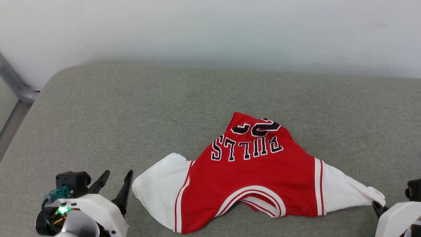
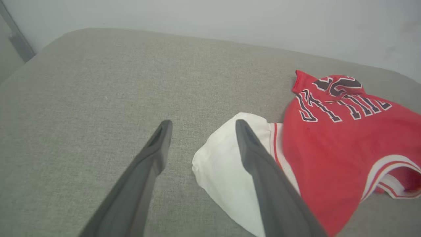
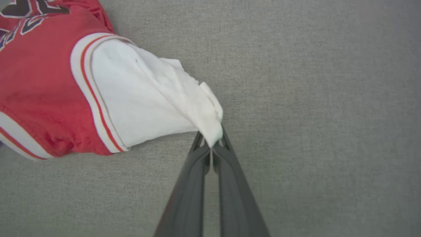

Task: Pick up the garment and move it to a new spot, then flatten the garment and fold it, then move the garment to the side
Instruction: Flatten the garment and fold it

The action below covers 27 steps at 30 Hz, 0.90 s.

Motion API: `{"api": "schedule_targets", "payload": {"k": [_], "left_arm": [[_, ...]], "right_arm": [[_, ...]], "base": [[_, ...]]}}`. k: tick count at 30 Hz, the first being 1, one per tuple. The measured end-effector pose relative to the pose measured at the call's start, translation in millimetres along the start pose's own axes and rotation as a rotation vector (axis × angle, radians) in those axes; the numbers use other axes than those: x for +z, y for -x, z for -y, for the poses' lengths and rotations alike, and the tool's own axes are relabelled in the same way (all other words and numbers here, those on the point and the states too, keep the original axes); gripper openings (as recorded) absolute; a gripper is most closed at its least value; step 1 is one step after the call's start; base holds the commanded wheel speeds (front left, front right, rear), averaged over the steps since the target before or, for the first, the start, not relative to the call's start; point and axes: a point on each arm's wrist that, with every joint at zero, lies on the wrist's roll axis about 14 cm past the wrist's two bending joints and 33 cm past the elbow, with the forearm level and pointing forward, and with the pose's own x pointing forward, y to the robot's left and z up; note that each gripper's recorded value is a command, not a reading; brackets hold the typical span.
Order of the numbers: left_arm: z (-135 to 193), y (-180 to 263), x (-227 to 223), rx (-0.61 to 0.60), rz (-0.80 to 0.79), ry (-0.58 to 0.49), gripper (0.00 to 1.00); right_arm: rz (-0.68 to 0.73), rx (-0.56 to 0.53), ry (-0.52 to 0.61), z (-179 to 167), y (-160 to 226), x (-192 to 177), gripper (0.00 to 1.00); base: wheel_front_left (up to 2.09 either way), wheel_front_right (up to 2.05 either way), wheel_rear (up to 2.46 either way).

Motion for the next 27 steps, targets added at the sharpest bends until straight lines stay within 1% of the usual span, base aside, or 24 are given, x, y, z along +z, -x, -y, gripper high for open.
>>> {"api": "schedule_targets", "payload": {"k": [5,12,17,24,26,27], "left_arm": [[1,-7,-23,-0.054,-0.242,0.018,1.00],[13,-16,-67,-0.136,-0.570,0.062,1.00],[13,-28,-89,-0.142,-0.678,0.065,1.00],[9,-32,-119,-0.125,-0.822,0.055,1.00],[10,-33,-123,-0.131,-0.844,0.059,0.27],[10,-33,-124,-0.134,-0.849,0.055,0.27]], "right_arm": [[-0.014,-0.003,-0.032,0,6,-10,0.00],[-0.035,0.001,-0.048,-4,-5,-14,0.00],[-0.053,-0.012,-0.068,0,-14,-19,0.00],[-0.078,-0.026,-0.089,4,-20,-28,0.00],[-0.079,-0.019,-0.100,3,-22,-28,0.00],[-0.075,-0.016,-0.102,2,-22,-27,0.00]], "base": [[0.00,0.00,0.00],[0.00,0.00,0.00],[0.00,0.00,0.00],[0.00,0.00,0.00],[0.00,0.00,0.00],[0.00,0.00,0.00]]}}
